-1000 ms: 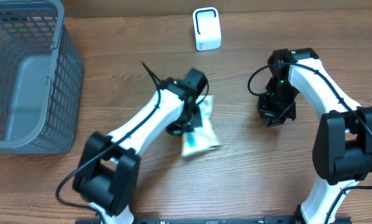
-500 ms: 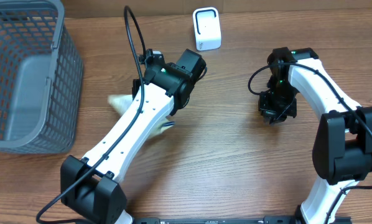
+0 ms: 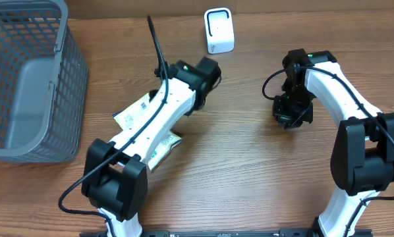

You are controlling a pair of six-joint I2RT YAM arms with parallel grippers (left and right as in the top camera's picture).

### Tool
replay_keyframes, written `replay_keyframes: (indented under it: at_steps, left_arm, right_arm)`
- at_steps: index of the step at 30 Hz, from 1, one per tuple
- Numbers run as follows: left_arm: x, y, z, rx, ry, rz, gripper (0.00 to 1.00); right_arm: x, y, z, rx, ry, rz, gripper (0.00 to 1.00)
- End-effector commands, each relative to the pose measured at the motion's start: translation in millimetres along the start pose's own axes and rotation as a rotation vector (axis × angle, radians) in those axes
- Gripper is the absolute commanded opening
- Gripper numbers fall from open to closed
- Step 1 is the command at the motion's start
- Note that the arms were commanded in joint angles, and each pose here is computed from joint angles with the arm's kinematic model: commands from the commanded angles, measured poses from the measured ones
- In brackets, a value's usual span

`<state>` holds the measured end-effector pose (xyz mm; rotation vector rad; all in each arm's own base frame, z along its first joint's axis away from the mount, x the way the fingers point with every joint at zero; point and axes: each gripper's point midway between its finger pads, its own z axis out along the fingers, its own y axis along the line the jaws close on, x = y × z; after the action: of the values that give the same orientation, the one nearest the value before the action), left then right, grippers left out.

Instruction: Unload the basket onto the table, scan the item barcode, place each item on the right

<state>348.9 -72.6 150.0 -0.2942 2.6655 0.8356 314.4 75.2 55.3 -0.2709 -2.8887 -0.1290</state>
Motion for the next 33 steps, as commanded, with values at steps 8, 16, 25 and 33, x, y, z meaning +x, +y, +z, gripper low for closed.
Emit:
replay_keyframes:
  at_steps: [8, 16, 25, 33]
  left_arm:
    - [-66, 91, -70, 0.171, 0.008, -0.302, 0.13]
    - [-98, 143, -88, 0.35, -0.046, -0.373, 1.0]
    - [-97, 206, -46, 0.332, 0.043, -0.575, 1.0]
    - [-89, 244, -20, 0.332, 0.102, -0.707, 1.0]
  right_arm:
    - [-3, 54, -30, -0.034, -0.133, -0.154, 0.25]
    - [18, 153, -68, 0.032, -0.368, -0.492, 0.56]
    - [70, 250, -68, 0.142, -0.647, -0.796, 0.59]
    - [130, 324, -63, 0.067, -0.769, -1.136, 0.77]
